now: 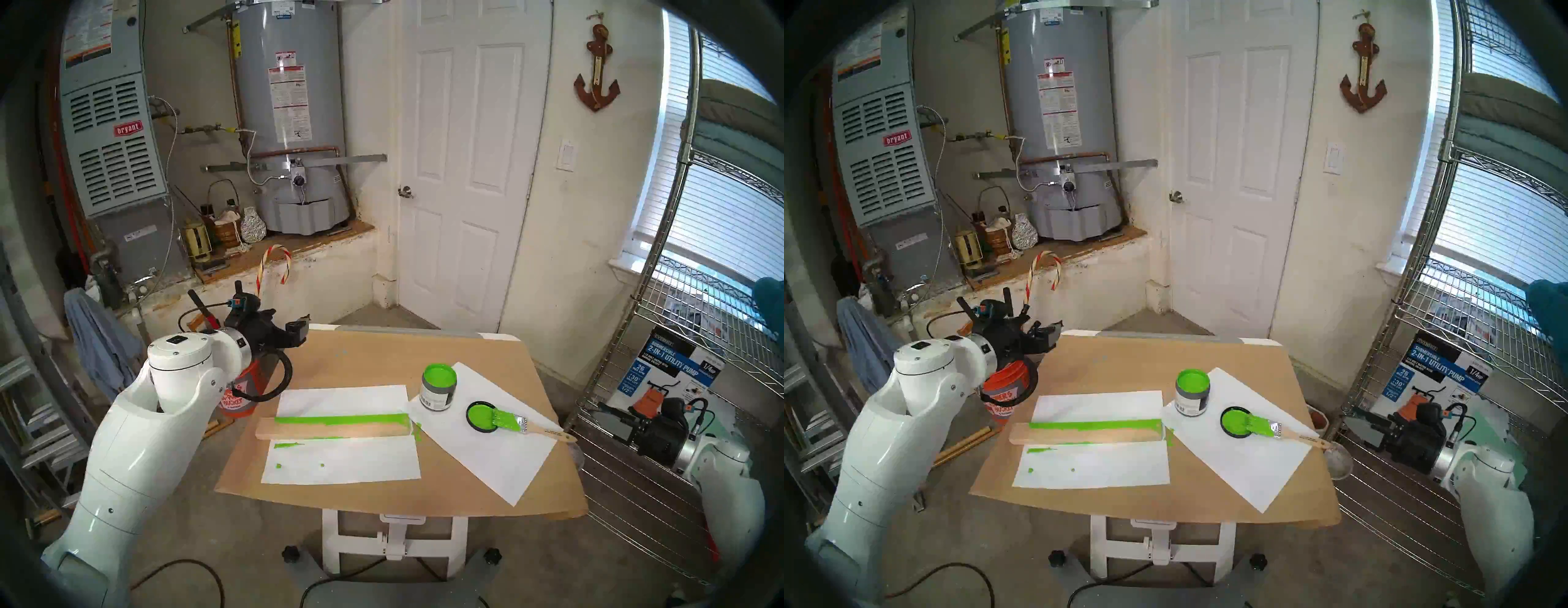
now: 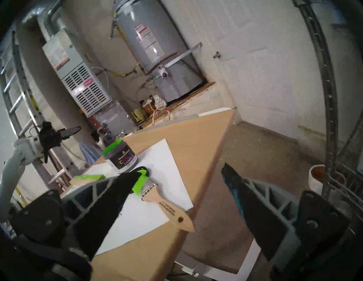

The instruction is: Pick up brush, dip the brush into paint, and paint the wood

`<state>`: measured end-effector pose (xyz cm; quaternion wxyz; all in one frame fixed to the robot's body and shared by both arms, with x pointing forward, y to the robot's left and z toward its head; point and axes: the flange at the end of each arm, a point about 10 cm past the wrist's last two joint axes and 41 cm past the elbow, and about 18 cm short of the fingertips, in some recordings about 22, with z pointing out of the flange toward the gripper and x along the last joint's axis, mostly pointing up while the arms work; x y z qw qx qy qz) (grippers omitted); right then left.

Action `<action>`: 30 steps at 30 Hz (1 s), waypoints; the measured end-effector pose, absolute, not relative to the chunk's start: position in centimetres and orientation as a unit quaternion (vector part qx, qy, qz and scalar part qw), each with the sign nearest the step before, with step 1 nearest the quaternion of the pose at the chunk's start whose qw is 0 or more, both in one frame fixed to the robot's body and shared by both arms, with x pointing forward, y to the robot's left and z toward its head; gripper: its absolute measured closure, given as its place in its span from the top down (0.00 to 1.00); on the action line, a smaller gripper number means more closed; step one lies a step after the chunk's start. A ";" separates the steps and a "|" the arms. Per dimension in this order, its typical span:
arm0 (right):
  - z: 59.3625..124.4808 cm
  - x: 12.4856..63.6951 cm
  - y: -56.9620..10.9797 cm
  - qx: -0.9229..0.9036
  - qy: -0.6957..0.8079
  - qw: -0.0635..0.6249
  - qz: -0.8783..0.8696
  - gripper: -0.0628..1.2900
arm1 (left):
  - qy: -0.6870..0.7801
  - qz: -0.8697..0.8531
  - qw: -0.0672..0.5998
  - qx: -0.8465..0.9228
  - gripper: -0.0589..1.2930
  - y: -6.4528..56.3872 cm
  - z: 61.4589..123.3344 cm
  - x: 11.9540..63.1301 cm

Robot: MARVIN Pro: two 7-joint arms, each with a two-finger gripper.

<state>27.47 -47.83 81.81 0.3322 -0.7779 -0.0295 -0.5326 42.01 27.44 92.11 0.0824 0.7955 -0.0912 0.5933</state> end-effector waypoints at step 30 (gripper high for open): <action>81.0 24.3 -42.4 -0.788 0.190 0.281 -0.513 0.93 | -0.091 0.593 0.082 0.795 0.97 27.5 92.1 42.0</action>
